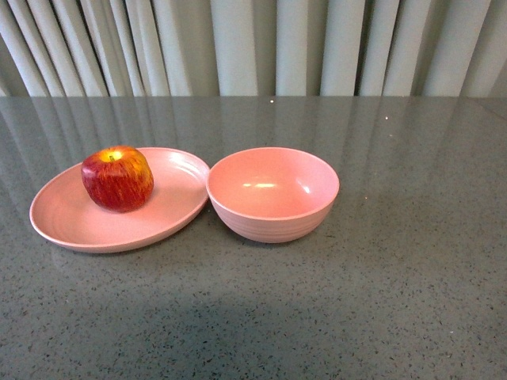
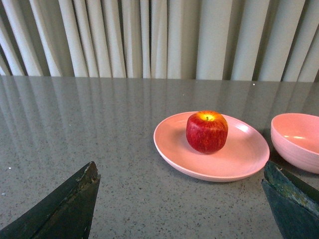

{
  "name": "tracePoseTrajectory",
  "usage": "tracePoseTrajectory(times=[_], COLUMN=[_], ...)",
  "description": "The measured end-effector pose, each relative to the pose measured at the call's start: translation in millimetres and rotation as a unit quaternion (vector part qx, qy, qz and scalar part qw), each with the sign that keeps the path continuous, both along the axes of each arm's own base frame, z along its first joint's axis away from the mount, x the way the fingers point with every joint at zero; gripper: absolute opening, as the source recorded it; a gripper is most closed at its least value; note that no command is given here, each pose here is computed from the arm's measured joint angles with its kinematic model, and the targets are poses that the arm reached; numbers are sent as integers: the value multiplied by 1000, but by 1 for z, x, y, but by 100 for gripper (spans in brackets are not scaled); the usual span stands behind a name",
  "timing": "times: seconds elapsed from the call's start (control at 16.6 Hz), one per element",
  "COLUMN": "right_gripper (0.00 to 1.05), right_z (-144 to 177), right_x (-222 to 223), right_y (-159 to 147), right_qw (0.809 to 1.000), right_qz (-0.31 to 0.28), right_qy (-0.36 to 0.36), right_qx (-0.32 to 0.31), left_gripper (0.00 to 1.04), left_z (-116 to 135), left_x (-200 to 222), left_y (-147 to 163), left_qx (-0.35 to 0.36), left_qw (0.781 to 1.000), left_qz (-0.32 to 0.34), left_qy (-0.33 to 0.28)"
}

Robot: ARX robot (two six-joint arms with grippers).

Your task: Move apple from plate to bowl

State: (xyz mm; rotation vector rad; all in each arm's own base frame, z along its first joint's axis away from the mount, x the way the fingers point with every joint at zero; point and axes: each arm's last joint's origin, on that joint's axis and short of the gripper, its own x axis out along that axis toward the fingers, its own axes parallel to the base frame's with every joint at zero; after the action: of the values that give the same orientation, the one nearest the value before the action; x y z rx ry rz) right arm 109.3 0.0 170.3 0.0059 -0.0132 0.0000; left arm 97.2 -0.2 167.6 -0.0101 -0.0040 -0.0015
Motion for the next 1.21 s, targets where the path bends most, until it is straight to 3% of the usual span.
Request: tracePoseTrajectory(times=[0.24, 0.48, 0.79, 1.09, 1.21], right_gripper=[2, 2, 2, 63, 98], right_z=[-7, 0, -3, -3, -3], right_x=[-8, -12, -12, -12, -12], right_y=[0, 0, 0, 0, 0], right_qw=[1000, 1000, 1000, 1000, 1000], right_qz=[2, 0, 0, 0, 0], right_qy=[28, -7, 5, 5, 5], right_qx=[0, 0, 0, 0, 0], left_gripper=[98, 98, 98, 98, 98], left_z=[0, 0, 0, 0, 0], left_x=[0, 0, 0, 0, 0], left_y=[0, 0, 0, 0, 0], left_qx=[0, 0, 0, 0, 0], left_qw=[1000, 1000, 1000, 1000, 1000], left_qz=[0, 0, 0, 0, 0], left_qy=[0, 0, 0, 0, 0])
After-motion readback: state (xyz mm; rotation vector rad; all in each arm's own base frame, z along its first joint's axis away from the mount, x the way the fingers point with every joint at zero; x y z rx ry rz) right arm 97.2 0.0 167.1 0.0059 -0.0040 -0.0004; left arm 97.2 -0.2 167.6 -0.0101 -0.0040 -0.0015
